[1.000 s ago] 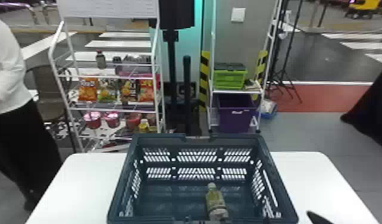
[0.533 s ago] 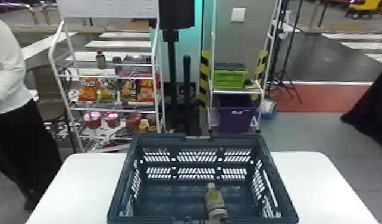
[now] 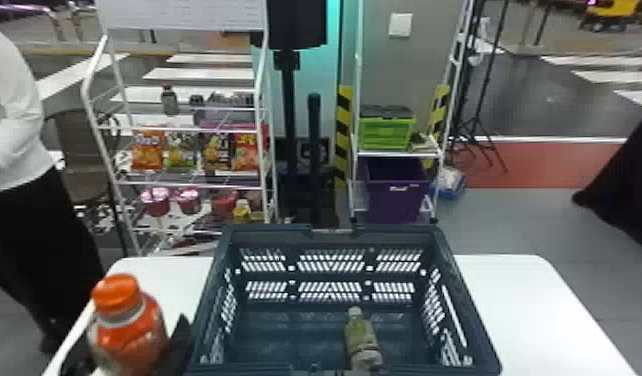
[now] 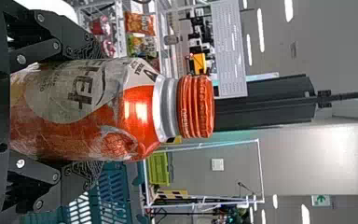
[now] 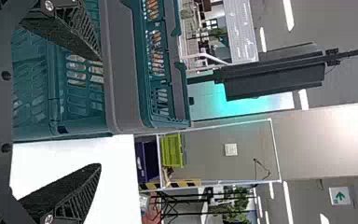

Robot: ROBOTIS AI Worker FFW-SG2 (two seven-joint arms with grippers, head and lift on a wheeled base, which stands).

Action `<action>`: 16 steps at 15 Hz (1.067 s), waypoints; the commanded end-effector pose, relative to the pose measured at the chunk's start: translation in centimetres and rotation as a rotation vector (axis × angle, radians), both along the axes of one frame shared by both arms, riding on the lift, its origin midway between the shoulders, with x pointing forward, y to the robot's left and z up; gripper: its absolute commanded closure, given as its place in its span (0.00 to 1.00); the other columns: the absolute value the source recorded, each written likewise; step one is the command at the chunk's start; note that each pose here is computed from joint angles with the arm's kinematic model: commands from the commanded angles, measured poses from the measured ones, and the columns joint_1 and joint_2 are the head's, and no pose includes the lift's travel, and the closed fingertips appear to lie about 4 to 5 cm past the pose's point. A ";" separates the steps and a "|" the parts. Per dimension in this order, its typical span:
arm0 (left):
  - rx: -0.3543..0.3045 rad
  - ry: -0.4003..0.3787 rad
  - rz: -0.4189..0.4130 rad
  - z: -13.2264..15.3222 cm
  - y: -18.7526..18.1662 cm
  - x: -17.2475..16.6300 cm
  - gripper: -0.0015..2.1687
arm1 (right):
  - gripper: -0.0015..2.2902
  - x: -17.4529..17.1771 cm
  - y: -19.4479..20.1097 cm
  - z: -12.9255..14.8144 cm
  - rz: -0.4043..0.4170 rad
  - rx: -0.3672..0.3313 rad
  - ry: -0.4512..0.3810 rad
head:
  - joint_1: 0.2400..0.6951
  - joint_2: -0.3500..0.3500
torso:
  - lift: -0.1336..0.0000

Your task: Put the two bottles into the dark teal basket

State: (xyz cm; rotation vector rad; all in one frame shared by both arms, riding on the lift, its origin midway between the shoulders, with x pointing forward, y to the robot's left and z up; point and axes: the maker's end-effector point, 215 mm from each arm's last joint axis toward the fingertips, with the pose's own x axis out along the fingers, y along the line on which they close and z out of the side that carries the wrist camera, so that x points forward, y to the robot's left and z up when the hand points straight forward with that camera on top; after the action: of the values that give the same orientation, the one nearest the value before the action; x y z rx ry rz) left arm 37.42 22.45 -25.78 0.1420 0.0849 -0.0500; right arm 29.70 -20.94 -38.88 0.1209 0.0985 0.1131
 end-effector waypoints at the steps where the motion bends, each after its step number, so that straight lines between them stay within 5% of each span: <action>1: 0.048 -0.022 -0.039 3.2 -1.2 2.0 0.99 | 0.03 -0.3 -0.1 -0.4 -0.002 0.000 0.011 | 0.57 0.50 | 1.00; 4: 0.074 -0.023 -0.175 4.9 -4.5 5.1 0.99 | 0.03 -0.9 -0.1 -0.3 -0.006 0.000 0.007 | 0.57 0.50 | 1.00; 7: 0.148 0.262 -0.315 0.1 -8.2 7.4 0.99 | 0.03 -1.1 -1.0 -0.9 -0.016 -0.010 0.023 | 0.57 0.50 | 1.00; 16: 0.255 0.631 -0.669 -9.5 -21.2 11.3 0.99 | 0.04 -3.9 -2.3 -1.5 -0.055 -0.014 0.025 | 0.57 0.50 | 1.00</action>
State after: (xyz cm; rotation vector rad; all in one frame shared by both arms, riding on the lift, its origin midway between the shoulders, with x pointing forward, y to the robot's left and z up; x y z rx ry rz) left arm 47.80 2.39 -33.93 0.3767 0.6332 -0.7358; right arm 26.27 -22.96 -40.46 0.1127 0.1243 0.0635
